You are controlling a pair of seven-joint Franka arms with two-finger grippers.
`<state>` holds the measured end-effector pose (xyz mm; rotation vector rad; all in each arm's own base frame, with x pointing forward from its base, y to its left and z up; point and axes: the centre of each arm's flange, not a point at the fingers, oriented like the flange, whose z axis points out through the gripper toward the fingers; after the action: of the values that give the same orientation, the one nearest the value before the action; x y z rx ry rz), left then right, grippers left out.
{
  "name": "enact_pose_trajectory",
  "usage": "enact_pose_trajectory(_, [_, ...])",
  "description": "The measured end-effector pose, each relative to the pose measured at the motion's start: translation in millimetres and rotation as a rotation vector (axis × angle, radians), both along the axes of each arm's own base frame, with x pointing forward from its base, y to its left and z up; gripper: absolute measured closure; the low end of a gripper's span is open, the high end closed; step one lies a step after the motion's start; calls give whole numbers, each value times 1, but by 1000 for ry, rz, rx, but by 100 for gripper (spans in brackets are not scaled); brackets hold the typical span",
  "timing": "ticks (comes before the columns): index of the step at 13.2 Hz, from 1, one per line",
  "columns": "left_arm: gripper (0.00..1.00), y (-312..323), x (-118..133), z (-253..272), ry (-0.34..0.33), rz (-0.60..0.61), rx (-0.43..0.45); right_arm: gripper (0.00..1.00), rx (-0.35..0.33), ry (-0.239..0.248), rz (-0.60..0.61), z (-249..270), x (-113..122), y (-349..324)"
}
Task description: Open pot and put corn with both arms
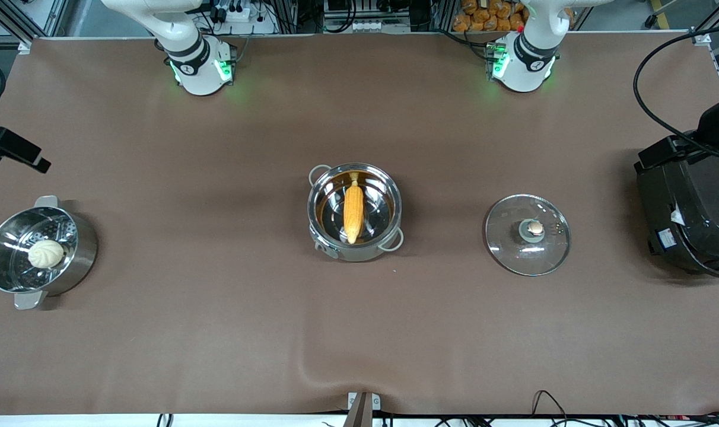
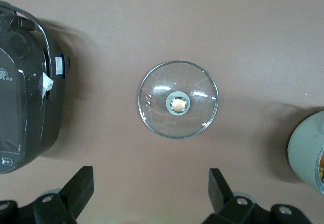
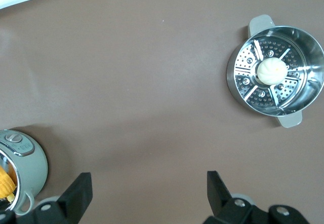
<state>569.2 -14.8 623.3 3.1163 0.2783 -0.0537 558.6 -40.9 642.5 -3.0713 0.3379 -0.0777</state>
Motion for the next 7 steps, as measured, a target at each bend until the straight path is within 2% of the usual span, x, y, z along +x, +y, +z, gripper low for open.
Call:
enact_pose_trajectory(3, [0,0,0,0,0,-29,-1,0,-6,-3,145,6,0,25])
enact_pose_trajectory(5, [0,-2,0,0,0,-34,1,0,-5,26,240,6,-4,34])
enact_pose_trajectory(7, [0,-5,0,1,-2,-39,1,0,-6,31,279,7,-5,37])
